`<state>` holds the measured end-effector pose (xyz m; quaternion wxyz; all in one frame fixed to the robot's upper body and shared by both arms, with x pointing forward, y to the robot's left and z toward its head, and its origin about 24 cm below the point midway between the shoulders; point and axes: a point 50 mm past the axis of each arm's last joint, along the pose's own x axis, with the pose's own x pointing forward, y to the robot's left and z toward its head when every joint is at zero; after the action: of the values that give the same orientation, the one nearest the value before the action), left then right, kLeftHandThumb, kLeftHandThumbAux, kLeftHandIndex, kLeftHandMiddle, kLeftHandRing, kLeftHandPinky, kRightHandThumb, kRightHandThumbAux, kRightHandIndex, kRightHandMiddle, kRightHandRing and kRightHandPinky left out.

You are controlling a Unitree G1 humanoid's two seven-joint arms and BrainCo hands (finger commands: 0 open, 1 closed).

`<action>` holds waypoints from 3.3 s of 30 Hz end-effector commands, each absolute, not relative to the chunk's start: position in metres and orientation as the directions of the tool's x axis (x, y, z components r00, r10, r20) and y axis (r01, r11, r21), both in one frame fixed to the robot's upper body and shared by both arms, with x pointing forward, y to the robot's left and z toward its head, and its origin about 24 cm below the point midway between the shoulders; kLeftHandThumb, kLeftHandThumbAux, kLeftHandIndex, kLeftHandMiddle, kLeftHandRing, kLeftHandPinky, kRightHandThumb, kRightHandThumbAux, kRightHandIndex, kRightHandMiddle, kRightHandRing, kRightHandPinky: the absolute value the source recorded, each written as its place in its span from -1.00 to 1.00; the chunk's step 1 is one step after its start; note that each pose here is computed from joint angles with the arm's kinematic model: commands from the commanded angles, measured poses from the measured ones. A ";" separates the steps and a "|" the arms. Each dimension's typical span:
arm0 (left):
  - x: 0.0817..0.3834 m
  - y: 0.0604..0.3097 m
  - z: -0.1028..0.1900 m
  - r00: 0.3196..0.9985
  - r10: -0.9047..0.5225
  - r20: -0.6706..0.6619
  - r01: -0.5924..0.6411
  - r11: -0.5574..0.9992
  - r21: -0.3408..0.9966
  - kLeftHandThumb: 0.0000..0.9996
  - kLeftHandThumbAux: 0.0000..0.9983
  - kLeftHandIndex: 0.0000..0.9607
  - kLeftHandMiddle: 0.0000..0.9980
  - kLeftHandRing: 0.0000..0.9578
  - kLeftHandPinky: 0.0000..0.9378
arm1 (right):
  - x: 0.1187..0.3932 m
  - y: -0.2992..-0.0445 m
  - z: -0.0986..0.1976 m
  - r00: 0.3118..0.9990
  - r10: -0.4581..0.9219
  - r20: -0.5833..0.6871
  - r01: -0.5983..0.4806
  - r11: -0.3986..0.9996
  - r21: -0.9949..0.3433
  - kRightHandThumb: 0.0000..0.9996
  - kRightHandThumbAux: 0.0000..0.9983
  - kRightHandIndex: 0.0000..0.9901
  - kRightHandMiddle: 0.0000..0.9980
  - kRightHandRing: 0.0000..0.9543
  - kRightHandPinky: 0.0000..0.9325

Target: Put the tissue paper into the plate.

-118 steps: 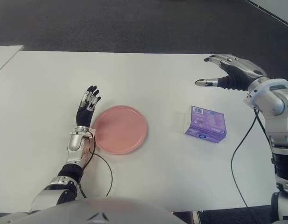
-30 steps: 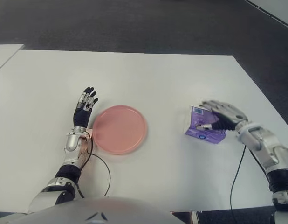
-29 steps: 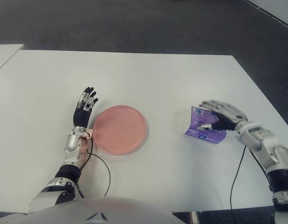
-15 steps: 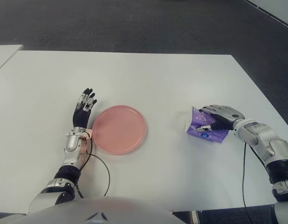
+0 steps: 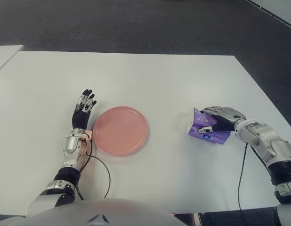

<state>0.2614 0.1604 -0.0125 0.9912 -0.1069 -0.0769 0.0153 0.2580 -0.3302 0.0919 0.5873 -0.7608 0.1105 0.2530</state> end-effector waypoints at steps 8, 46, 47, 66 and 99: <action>0.255 0.165 -0.021 0.994 0.041 0.105 -0.018 0.978 -0.209 -0.90 -0.13 -1.00 -1.00 -1.00 -1.00 | 0.248 -0.333 0.083 0.819 0.109 -0.563 -0.514 -0.295 -0.805 -0.26 -0.68 -1.00 -1.00 -1.00 -1.00; 0.255 0.165 -0.020 0.994 0.038 0.101 -0.019 0.982 -0.187 -0.96 -0.14 -1.00 -1.00 -1.00 -1.00 | 0.229 -0.298 0.028 0.975 0.202 -0.089 -0.014 -0.344 -0.939 -0.35 -0.51 -1.00 -1.00 -1.00 -1.00; 0.255 0.165 -0.020 0.994 0.039 0.101 -0.019 0.982 -0.187 -0.95 -0.14 -1.00 -1.00 -1.00 -1.00 | 0.229 -0.292 0.030 0.978 0.197 -0.074 -0.002 -0.343 -0.939 -0.35 -0.50 -1.00 -1.00 -1.00 -1.00; 0.253 0.165 -0.020 0.994 0.046 0.097 -0.028 0.984 -0.176 -0.94 -0.11 -1.00 -1.00 -1.00 -1.00 | 0.211 -0.270 0.039 1.000 0.013 0.013 0.016 -0.227 -0.974 -0.33 -0.44 -1.00 -1.00 -1.00 -1.00; 0.253 0.164 -0.019 0.995 0.052 0.086 -0.037 0.985 -0.168 -0.97 -0.13 -1.00 -1.00 -1.00 -1.00 | 0.206 -0.263 0.038 0.998 0.008 -0.057 -0.055 -0.136 -0.989 -0.28 -0.40 -1.00 -1.00 -1.00 -1.00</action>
<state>0.2571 0.1650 -0.0140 0.9942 -0.0866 -0.0604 0.0203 0.2099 -0.2629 0.0423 0.6506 -0.7594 0.0046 0.0068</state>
